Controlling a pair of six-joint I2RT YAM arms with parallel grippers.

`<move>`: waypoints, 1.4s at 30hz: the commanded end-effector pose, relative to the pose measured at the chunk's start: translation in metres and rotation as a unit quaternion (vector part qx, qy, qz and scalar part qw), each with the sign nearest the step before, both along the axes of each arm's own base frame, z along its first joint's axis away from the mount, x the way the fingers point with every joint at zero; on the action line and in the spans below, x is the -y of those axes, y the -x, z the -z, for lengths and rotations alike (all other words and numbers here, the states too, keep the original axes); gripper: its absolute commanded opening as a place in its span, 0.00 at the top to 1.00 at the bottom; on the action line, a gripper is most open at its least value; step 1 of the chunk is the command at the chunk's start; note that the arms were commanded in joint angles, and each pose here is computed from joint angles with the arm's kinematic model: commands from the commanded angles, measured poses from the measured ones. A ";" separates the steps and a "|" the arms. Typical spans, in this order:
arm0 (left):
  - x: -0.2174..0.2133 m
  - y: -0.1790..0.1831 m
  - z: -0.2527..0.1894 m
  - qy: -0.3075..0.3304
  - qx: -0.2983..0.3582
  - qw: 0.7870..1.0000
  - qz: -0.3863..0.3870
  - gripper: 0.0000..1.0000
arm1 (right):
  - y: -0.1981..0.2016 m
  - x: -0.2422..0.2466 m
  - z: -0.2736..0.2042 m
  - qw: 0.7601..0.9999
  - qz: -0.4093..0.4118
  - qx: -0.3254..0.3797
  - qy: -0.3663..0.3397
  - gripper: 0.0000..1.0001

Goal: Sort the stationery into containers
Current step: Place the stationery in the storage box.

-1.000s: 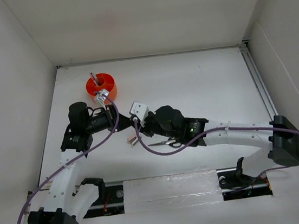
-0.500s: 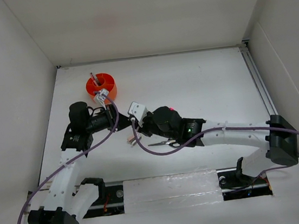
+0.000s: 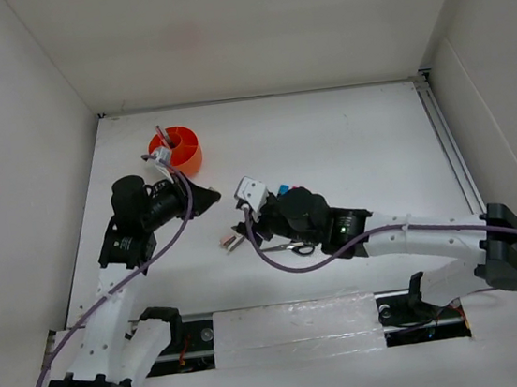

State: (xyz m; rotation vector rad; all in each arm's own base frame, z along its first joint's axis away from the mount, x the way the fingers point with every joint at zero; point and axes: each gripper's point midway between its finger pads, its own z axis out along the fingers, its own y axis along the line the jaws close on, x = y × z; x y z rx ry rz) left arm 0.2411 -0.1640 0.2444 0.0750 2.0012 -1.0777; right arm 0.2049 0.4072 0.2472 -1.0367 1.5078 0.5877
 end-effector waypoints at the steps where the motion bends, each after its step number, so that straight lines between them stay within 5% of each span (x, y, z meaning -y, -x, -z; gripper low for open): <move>1: -0.009 -0.020 -0.007 -0.011 0.002 0.999 -0.035 1.00 | 0.004 0.012 -0.037 0.998 0.015 0.014 -0.061 0.35; 7: -0.046 -0.070 -0.040 -0.060 0.033 0.985 -0.158 1.00 | 0.013 0.046 -0.052 0.995 0.033 0.017 -0.088 0.33; 14: -0.095 -0.134 -0.095 -0.155 0.100 0.944 -0.274 1.00 | 0.034 0.071 -0.061 0.993 0.007 0.004 -0.119 0.32; 17: -0.122 -0.162 -0.111 -0.127 0.114 0.941 -0.294 1.00 | 0.045 0.081 -0.065 0.991 -0.008 -0.003 -0.136 0.32; 20: -0.154 -0.193 -0.119 -0.080 0.137 0.944 -0.290 1.00 | 0.058 0.093 -0.076 0.987 -0.025 -0.013 -0.160 0.32; 27: -0.206 -0.268 -0.073 -0.090 0.117 0.954 -0.261 1.00 | 0.091 0.116 -0.094 0.975 -0.078 -0.026 -0.207 0.27; 29: -0.205 -0.273 -0.090 -0.060 0.185 0.953 -0.234 1.00 | 0.101 0.118 -0.095 0.971 -0.099 -0.031 -0.214 0.26; 34: -0.210 -0.310 -0.053 -0.072 0.180 0.960 -0.200 1.00 | 0.117 0.121 -0.090 0.966 -0.121 -0.050 -0.224 0.23; 36: -0.202 -0.313 -0.043 -0.063 0.177 0.967 -0.169 1.00 | 0.112 0.122 -0.084 0.969 -0.106 -0.052 -0.217 0.02; 42: -0.194 -0.326 -0.016 -0.081 0.166 0.973 -0.141 1.00 | 0.103 0.117 -0.072 0.975 -0.082 -0.064 -0.199 0.00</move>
